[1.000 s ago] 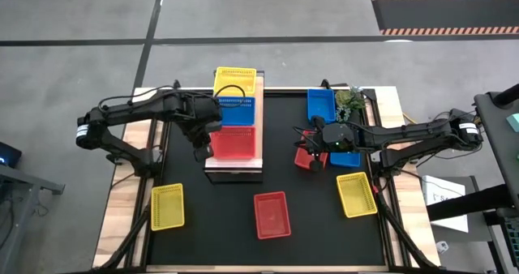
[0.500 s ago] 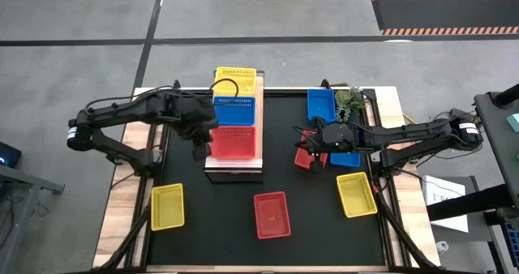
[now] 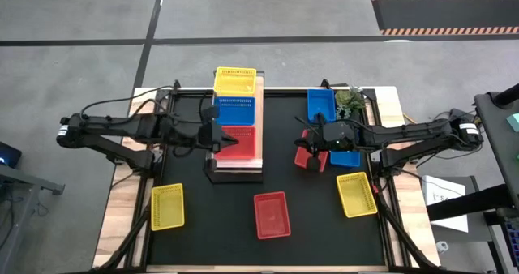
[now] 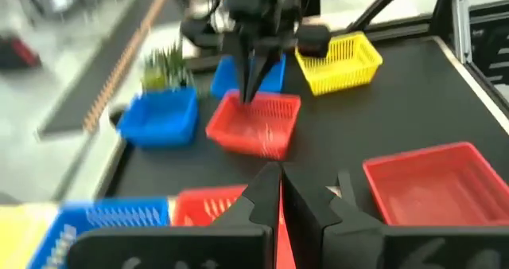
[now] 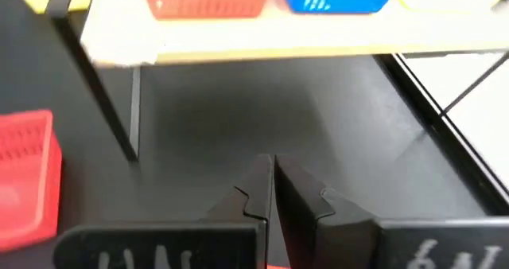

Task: Stack baskets on shelf by color
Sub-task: Stack the top blue bin on top of the blue bin on the shelf

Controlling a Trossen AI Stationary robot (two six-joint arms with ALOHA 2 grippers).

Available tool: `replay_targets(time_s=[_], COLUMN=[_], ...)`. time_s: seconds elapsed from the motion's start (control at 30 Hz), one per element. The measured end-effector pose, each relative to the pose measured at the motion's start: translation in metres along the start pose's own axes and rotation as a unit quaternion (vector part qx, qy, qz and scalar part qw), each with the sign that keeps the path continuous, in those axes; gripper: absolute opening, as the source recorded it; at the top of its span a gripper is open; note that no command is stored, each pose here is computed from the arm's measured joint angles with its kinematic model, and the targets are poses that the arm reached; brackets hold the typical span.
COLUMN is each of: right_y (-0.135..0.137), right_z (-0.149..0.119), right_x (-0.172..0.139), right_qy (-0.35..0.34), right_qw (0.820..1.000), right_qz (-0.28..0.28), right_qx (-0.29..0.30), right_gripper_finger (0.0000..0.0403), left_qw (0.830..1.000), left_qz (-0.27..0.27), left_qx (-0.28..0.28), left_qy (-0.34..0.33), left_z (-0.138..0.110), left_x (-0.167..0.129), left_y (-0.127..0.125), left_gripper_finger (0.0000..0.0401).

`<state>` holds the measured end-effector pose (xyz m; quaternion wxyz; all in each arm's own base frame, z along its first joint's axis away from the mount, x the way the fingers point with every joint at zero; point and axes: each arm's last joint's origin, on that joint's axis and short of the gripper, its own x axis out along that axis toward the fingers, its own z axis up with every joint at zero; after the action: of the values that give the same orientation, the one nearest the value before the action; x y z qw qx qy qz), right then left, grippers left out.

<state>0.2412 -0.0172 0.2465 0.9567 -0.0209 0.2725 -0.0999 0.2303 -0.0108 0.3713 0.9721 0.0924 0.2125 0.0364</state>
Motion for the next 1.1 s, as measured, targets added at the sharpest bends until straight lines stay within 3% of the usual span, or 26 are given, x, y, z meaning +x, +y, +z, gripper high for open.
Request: replay_targets(time_s=[0.13, 0.3, 0.43, 0.7, 0.83, 1.1], right_y=[-0.01, -0.032, -0.056, -0.127, -0.164, -0.199], right_z=[0.015, 0.032, 0.039, 0.037, 0.021, -0.008], right_x=[-0.003, -0.003, 0.008, 0.044, 0.061, 0.089], right_qy=[-0.019, 0.011, 0.083, 0.256, 0.313, 0.361], right_qw=[0.998, 0.985, 0.963, 0.901, 0.871, 0.844], right_qz=[-0.015, -0.066, -0.157, -0.243, -0.242, -0.22], right_qx=[0.065, 0.157, 0.202, 0.251, 0.292, 0.33], right_gripper_finger=[0.0026, 0.0069, 0.0095, 0.0121, 0.0133, 0.0145], left_qw=[0.997, 0.987, 0.981, 0.976, 0.975, 0.976], left_qz=[0.025, 0.118, 0.169, 0.197, 0.201, 0.202], left_qx=[0.058, 0.084, 0.073, 0.079, 0.075, 0.057], left_qy=[-0.05, -0.068, -0.062, -0.049, -0.061, -0.056], left_z=[-0.004, -0.014, -0.025, -0.055, -0.054, -0.06], left_x=[0.008, 0.012, 0.011, 0.015, 0.006, -0.004], left_y=[-0.002, 0.001, 0.003, -0.001, 0.001, 0.001], left_gripper_finger=[0.0, 0.0, 0.0, 0.0, 0.0, 0.0])
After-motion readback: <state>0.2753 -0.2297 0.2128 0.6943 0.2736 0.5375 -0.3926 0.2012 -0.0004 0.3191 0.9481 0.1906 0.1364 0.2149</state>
